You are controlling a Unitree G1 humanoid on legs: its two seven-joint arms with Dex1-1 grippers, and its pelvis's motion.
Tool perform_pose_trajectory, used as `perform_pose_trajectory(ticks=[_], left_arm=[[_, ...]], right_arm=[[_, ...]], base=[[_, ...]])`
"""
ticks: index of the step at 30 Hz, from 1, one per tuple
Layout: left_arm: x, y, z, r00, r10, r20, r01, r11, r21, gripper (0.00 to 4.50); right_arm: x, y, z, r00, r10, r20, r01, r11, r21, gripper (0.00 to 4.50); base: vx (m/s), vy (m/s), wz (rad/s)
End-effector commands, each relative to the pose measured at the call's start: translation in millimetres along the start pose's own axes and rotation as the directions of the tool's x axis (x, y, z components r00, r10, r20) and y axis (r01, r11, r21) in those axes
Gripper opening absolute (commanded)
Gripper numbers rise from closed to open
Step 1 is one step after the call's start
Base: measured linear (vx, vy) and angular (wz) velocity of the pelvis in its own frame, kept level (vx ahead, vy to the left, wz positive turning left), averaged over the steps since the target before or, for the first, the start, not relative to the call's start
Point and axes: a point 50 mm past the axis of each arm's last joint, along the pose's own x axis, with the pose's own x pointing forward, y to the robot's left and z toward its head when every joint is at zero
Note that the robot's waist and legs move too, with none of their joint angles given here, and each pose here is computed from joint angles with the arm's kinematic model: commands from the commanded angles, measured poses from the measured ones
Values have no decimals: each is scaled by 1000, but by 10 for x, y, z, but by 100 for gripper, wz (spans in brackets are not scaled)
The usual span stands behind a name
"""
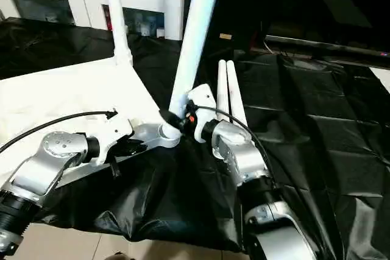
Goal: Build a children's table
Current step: Insert table leg to table base
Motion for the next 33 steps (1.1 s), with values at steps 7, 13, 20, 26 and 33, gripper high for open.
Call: perform_pose_trajectory(ticks=[7, 13, 20, 26, 33], left_arm=[[39, -57, -144, 998, -15, -61, 13, 1000, -28, 0], [39, -49, -137, 998, -13, -61, 12, 1000, -25, 0], [31, -36, -133, 998, -11, -61, 10, 1000, -21, 0], [25, -40, -135, 998, -13, -62, 12, 1000, -21, 0], [30, -55, -138, 998, -15, -63, 14, 1000, -22, 0]], right_arm=[[39, 27, -120, 1000, -12, 19, 9, 988, 154, 188], [40, 65, -170, 998, -25, 53, 12, 973, 232, 188], [64, 145, -130, 996, 38, 82, -56, 973, 225, 188], [74, 160, 7, 990, 77, 116, -96, 980, 174, 188], [76, 133, 98, 989, 87, 120, -102, 987, 121, 188]], base=[[0, 0, 0], [0, 0, 0], [0, 0, 0], [0, 0, 0], [0, 0, 0]])
